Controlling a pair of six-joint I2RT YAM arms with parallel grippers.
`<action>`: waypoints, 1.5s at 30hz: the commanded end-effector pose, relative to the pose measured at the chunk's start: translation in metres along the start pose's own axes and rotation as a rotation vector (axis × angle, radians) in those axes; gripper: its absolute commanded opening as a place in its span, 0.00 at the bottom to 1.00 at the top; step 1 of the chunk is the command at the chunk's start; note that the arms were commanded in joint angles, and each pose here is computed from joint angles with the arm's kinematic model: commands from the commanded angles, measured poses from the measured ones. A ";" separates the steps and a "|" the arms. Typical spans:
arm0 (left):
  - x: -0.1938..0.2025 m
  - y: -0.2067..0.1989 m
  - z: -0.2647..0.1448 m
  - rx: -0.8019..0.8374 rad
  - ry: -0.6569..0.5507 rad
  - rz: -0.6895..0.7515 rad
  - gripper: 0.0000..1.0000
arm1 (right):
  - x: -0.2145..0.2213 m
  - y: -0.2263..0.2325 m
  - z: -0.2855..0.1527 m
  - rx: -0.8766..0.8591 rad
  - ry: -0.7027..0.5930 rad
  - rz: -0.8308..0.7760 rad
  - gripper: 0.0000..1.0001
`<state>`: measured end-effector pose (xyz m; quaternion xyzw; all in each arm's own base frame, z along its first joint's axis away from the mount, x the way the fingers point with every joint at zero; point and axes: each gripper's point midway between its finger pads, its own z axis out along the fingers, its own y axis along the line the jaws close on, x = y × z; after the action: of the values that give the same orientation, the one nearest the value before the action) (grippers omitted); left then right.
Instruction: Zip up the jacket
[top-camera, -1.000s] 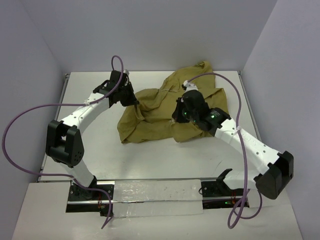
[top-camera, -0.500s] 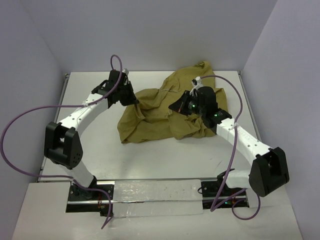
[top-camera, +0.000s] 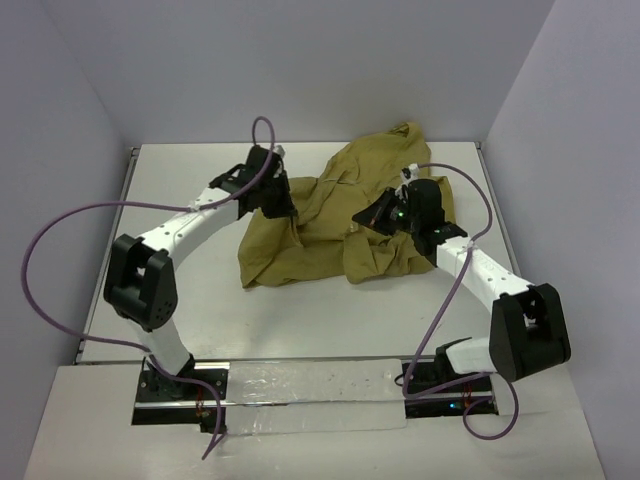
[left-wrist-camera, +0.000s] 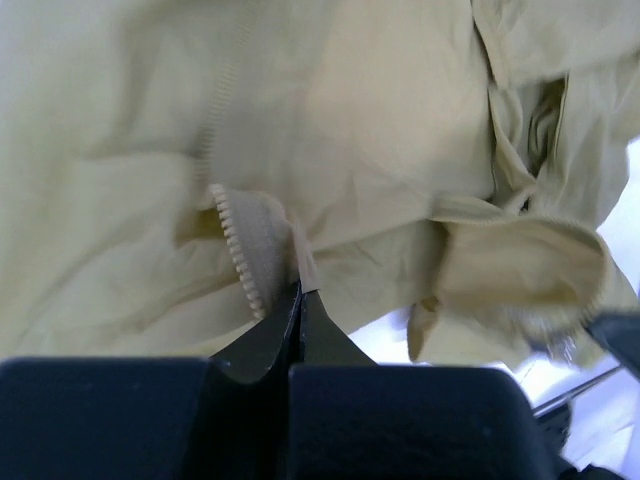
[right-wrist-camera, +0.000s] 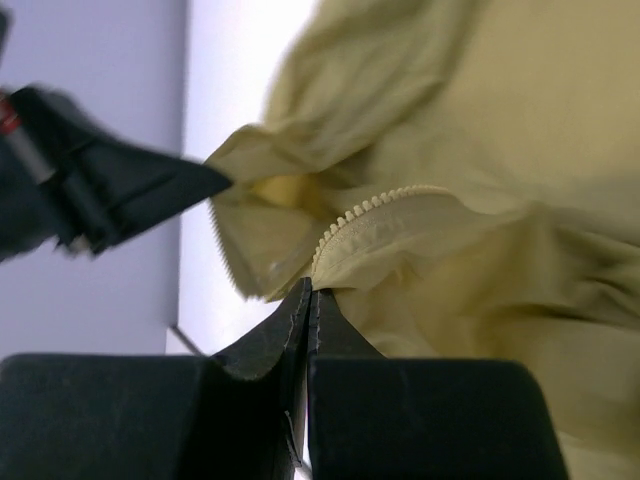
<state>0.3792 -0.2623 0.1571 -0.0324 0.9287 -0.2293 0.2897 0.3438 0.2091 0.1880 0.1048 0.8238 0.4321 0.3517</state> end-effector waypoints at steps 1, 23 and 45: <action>0.006 -0.026 0.006 0.005 0.006 0.071 0.01 | -0.002 -0.023 -0.011 0.048 -0.014 0.013 0.00; 0.000 -0.019 -0.055 0.024 -0.097 0.051 0.92 | -0.001 -0.056 -0.026 0.158 0.018 -0.026 0.00; 0.074 0.105 0.011 -0.319 0.037 -0.117 0.35 | -0.001 -0.043 -0.057 0.540 0.045 -0.314 0.75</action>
<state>0.3030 -0.1840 0.0505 -0.1284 0.9642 -0.1002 0.2092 0.2895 0.1299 0.0983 0.1125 0.9453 0.1655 0.2578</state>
